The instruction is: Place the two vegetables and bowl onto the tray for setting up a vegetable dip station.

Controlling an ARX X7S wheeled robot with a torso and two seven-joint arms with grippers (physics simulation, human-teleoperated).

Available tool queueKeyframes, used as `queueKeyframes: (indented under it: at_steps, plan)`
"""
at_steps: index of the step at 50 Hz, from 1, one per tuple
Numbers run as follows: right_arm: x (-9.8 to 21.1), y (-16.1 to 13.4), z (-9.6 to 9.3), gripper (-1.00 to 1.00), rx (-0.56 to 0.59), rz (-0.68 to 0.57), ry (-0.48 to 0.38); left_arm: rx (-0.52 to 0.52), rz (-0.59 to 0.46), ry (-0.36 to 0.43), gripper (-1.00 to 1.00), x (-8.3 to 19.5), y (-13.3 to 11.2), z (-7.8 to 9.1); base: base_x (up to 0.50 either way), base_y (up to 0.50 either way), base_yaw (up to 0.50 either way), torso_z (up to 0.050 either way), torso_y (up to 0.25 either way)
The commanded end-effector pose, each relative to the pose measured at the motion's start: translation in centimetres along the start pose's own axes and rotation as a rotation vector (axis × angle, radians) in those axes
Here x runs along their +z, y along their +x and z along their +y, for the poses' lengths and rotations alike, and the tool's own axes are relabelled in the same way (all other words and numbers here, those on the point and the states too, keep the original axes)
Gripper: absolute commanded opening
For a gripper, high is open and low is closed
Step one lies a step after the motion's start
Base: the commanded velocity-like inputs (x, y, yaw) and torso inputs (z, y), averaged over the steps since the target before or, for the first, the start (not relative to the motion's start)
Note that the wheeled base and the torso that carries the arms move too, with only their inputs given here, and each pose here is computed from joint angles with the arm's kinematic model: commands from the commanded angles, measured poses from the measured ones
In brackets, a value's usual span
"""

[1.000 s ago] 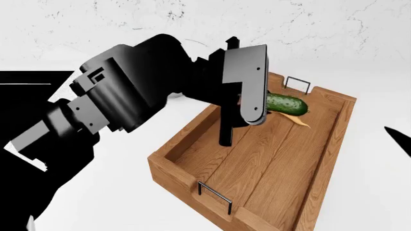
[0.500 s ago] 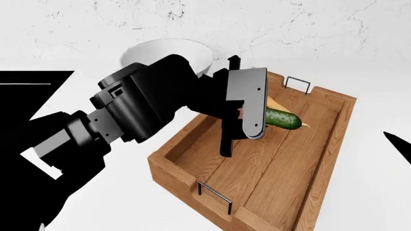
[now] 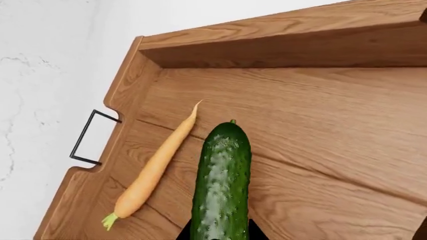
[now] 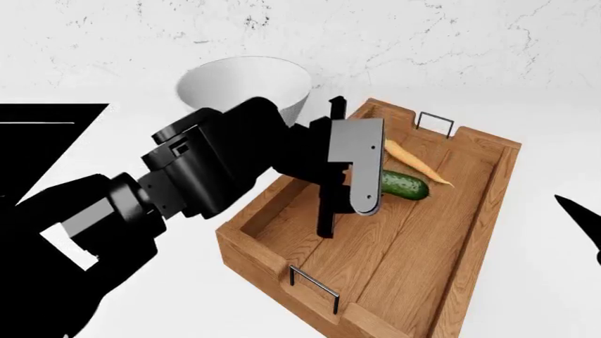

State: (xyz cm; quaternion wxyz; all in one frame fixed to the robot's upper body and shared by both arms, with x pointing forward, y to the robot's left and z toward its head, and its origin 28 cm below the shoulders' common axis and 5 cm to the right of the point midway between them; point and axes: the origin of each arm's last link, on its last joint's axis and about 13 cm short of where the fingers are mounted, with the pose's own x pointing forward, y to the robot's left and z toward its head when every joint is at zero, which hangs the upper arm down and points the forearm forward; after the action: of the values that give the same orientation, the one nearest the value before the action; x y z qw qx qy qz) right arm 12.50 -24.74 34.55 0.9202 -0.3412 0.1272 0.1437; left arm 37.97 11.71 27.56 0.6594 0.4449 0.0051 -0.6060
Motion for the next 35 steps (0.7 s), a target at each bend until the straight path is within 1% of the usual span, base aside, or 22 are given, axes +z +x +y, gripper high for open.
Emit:
queueKeyframes:
  at_steps: [1, 10, 14, 15, 29, 32, 33, 34, 35]
  plan:
    - [-0.2, 0.2, 0.1, 1.0, 0.006, 0.001, 0.004, 0.032, -0.012, 0.01, -1.0, -0.2, 0.5, 0.2, 0.0, 0.0, 0.0, 0.0, 0.0]
    - [-0.4, 0.3, 0.1, 1.0, 0.004, 0.008, 0.013, 0.049, 0.021, 0.001, -1.0, -1.2, 1.6, 0.9, 0.0, 0.0, 0.0, 0.0, 0.001]
    - [-0.4, 0.5, 0.1, 1.0, 0.005, 0.008, 0.017, 0.049, 0.039, 0.006, -1.0, -1.5, 1.9, 0.8, 0.0, 0.0, 0.0, 0.0, 0.0]
    - [-0.5, 0.5, 0.1, 1.0, 0.007, 0.009, 0.016, 0.057, 0.041, 0.011, 1.0, -1.6, 1.9, 0.8, 0.0, 0.0, 0.0, 0.0, 0.0]
    - [-0.5, 0.6, 0.2, 1.0, 0.011, 0.007, 0.018, 0.059, 0.044, 0.033, 1.0, -1.1, 1.2, 0.8, 0.0, 0.0, 0.0, 0.0, 0.0]
    - [-0.5, 0.8, 0.3, 1.0, 0.014, 0.004, 0.022, 0.101, 0.039, 0.057, 1.0, 0.5, -0.6, 1.7, 0.0, 0.0, 0.0, 0.0, 0.0]
    - [-0.6, 1.0, 0.3, 1.0, 0.017, 0.004, 0.025, 0.124, 0.055, 0.077, 1.0, 1.2, -1.8, 2.3, 0.0, 0.0, 0.0, 0.0, 0.0]
    - [-0.7, 1.1, 0.3, 1.0, 0.019, 0.005, 0.025, 0.141, 0.06, 0.084, 1.0, 1.5, -2.3, 2.6, 0.0, 0.0, 0.0, 0.0, 0.0]
    - [-0.7, 1.3, 0.3, 1.0, 0.022, 0.003, 0.027, 0.181, 0.06, 0.081, 1.0, 2.2, -3.7, 3.3, 0.0, 0.0, 0.0, 0.0, 0.0]
